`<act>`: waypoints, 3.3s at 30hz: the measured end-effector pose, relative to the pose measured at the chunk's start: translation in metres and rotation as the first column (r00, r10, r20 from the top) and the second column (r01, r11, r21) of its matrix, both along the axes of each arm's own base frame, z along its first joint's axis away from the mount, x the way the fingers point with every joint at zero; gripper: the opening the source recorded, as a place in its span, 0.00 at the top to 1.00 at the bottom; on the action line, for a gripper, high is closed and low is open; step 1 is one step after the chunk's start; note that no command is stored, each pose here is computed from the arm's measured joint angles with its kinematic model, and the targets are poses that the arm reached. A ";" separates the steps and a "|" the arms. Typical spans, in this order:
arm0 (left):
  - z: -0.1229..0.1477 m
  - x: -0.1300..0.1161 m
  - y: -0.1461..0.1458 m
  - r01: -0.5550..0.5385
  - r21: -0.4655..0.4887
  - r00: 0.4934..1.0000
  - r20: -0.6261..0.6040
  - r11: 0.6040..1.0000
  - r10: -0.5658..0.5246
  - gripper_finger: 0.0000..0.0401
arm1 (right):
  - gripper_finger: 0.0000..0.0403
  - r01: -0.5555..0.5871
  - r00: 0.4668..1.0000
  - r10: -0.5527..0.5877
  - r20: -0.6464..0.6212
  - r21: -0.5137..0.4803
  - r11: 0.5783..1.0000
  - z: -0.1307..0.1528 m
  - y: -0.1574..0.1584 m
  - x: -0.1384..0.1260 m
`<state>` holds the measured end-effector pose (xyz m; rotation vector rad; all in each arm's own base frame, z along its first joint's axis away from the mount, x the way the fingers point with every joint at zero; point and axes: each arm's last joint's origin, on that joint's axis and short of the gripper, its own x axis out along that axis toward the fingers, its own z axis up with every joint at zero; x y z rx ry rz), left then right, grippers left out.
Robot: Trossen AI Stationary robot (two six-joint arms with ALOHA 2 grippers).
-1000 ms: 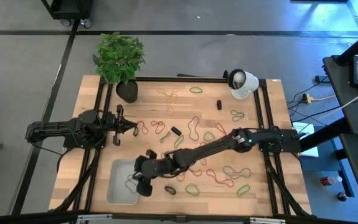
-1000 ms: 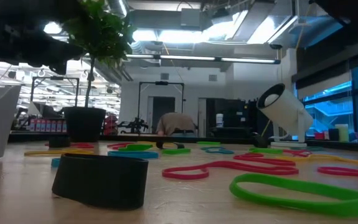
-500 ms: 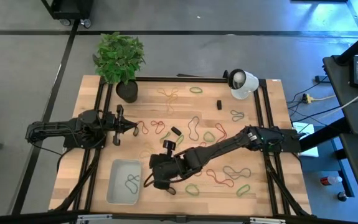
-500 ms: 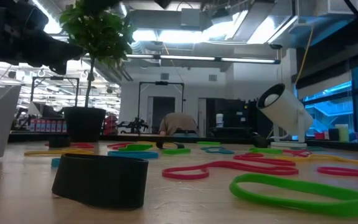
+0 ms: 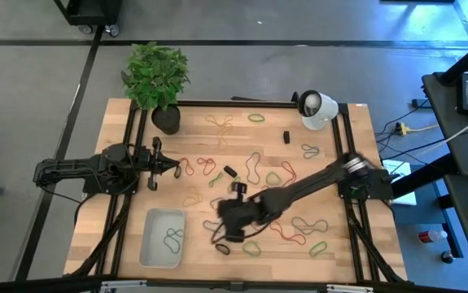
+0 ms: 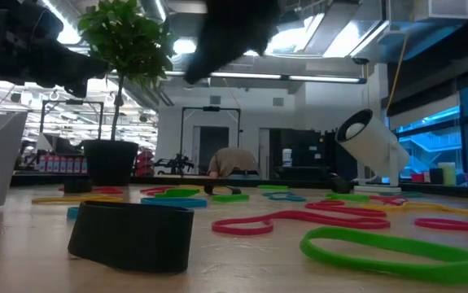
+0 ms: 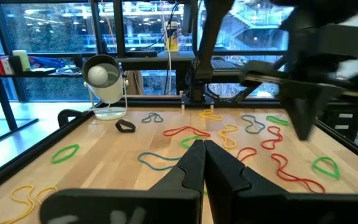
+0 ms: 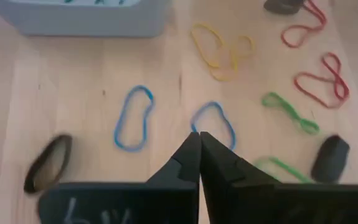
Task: Pick and place rubber bands into bin
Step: Put the black rubber band into the bin
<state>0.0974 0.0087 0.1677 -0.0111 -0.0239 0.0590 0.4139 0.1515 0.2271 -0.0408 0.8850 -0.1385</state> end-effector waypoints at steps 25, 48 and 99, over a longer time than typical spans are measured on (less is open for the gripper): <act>0.000 0.000 0.001 -0.020 -0.001 1.000 0.000 1.000 0.020 0.99 | 0.96 0.082 0.960 -0.155 0.234 0.295 0.952 -0.003 -0.107 -0.167; 0.001 0.000 0.001 -0.026 -0.334 0.999 0.031 0.942 0.039 0.99 | 0.98 0.304 0.862 -0.461 0.213 0.510 0.805 0.000 -0.110 -0.166; -0.017 0.122 0.015 -0.960 0.041 -0.016 -0.996 0.276 0.093 0.72 | 0.99 -0.109 0.932 -0.060 0.358 0.433 0.895 -0.017 -0.126 -0.263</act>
